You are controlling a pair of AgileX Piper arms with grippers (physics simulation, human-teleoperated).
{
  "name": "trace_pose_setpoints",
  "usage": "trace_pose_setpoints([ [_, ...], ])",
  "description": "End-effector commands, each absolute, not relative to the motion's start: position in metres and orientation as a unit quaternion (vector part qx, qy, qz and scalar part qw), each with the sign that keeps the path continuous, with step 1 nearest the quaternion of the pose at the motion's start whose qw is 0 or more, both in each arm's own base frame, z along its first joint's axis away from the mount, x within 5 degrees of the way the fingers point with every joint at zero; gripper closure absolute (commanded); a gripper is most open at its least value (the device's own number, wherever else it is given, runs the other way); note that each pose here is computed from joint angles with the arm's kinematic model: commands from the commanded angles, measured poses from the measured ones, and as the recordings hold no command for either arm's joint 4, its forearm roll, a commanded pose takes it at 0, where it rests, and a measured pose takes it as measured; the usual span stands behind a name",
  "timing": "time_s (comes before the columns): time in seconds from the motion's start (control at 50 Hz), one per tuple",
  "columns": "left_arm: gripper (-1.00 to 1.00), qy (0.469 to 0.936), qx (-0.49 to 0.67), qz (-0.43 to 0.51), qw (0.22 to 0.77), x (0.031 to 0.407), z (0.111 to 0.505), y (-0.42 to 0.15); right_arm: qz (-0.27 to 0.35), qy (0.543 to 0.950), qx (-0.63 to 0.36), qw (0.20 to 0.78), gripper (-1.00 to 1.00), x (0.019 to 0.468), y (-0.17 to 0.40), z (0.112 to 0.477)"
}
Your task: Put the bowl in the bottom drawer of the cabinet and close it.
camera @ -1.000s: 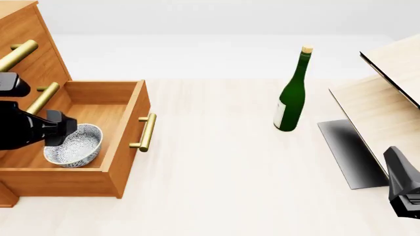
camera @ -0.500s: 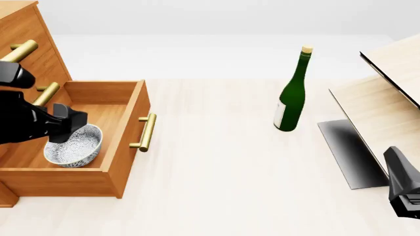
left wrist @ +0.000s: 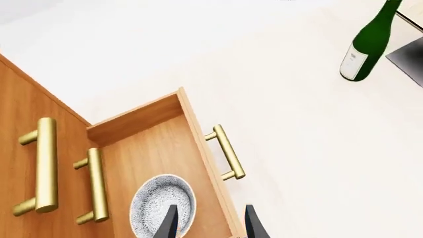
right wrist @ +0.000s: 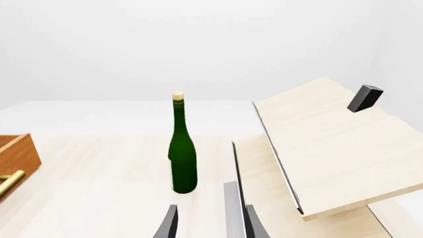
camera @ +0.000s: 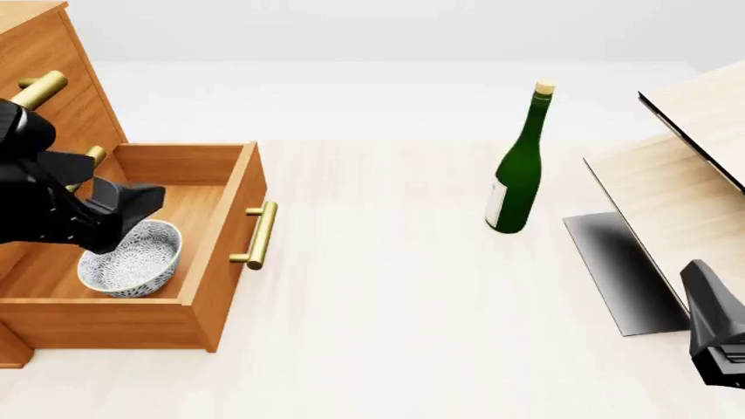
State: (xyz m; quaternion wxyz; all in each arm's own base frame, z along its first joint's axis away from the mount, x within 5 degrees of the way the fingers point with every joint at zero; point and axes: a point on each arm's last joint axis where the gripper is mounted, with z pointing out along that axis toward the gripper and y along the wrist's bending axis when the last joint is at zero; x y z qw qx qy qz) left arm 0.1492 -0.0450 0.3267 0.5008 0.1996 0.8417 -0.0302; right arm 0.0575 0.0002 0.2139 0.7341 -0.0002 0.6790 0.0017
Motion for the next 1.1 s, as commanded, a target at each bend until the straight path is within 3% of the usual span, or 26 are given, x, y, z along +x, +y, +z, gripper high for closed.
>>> trace_pose_setpoints([
  [0.02, -1.0, 0.824, 0.243, -0.023, 0.512, 0.154, 0.326, -0.053, 0.002, 0.679, 0.0, 0.734, -1.0, 0.058, 0.0, 0.214],
  [0.28, -1.0, 0.808, 0.318, -0.029, 0.495, 0.165, 0.313, -0.076, 0.002, 0.679, 0.0, 0.734, -1.0, 0.058, 0.0, 0.214],
  [0.82, -1.0, 0.734, 0.427, -0.019, 0.529, 0.151, 0.317, -0.095, 0.002, 0.679, 0.0, 0.734, -1.0, 0.058, 0.0, 0.214],
  [1.1, -1.0, 0.72, 0.477, -0.043, 0.503, 0.155, 0.306, -0.123, 0.002, 0.679, 0.0, 0.734, -1.0, 0.058, 0.0, 0.214],
])
